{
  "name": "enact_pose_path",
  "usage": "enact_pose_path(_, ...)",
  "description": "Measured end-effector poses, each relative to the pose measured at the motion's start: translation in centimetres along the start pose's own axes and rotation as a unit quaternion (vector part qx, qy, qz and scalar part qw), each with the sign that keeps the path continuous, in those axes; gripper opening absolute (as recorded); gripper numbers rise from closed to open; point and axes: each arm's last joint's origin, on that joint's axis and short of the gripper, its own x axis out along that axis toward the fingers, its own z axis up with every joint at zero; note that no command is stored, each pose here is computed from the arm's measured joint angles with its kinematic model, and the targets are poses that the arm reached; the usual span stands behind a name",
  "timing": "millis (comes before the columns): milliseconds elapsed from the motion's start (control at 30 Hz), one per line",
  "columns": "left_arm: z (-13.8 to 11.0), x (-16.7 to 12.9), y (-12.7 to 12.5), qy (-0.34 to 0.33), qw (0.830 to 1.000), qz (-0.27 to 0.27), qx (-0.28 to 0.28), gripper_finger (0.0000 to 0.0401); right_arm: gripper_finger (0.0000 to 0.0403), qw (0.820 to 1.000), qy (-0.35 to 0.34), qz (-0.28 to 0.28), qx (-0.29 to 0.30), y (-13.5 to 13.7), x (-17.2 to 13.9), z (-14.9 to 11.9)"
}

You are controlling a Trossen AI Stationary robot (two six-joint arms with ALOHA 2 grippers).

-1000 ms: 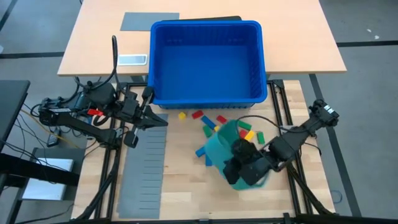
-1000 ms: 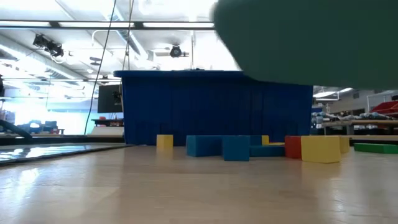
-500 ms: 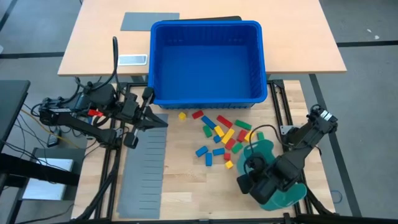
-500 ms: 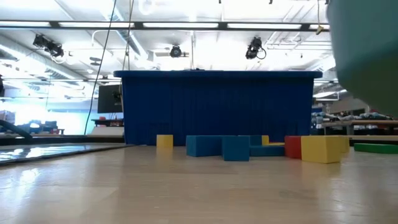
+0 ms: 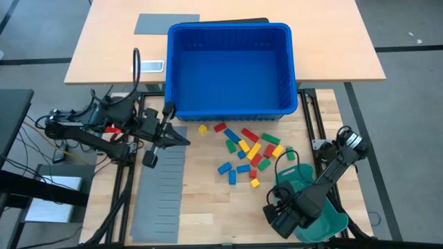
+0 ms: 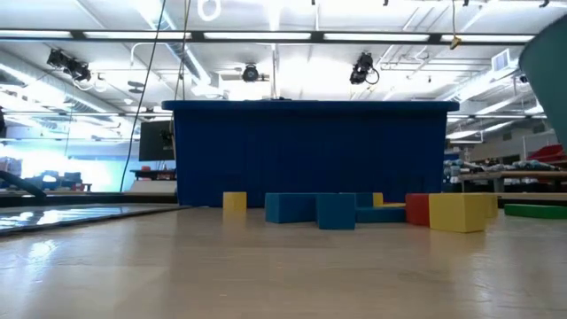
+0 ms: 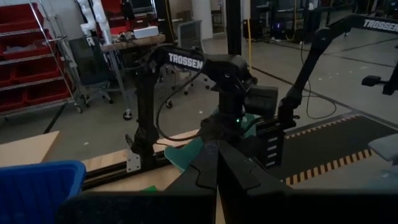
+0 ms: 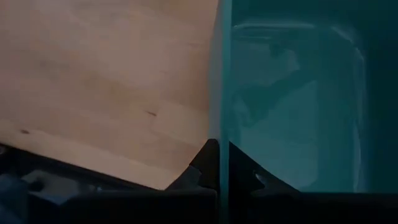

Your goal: Sort Items/Unsort Items

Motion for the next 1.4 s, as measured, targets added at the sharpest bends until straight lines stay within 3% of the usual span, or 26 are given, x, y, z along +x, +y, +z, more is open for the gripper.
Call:
enact_pose_path(667,-0.8,0.4,0.0,0.006,1.0,0.003,-0.002,0.0007,0.0002,0.995,-0.037,-0.07,0.064,-0.1,4.7,1.9)
enact_pose_path(1100,-0.9,0.4,0.0,0.013,1.0,0.002,-0.003,0.0007,0.0047,0.997,-0.002,-0.071,0.039,0.4,4.9,2.4)
enact_pose_path(1400,-0.9,0.4,0.0,0.014,1.0,0.002,-0.005,0.0007,0.009,0.997,0.032,-0.064,-0.017,1.1,3.2,2.9)
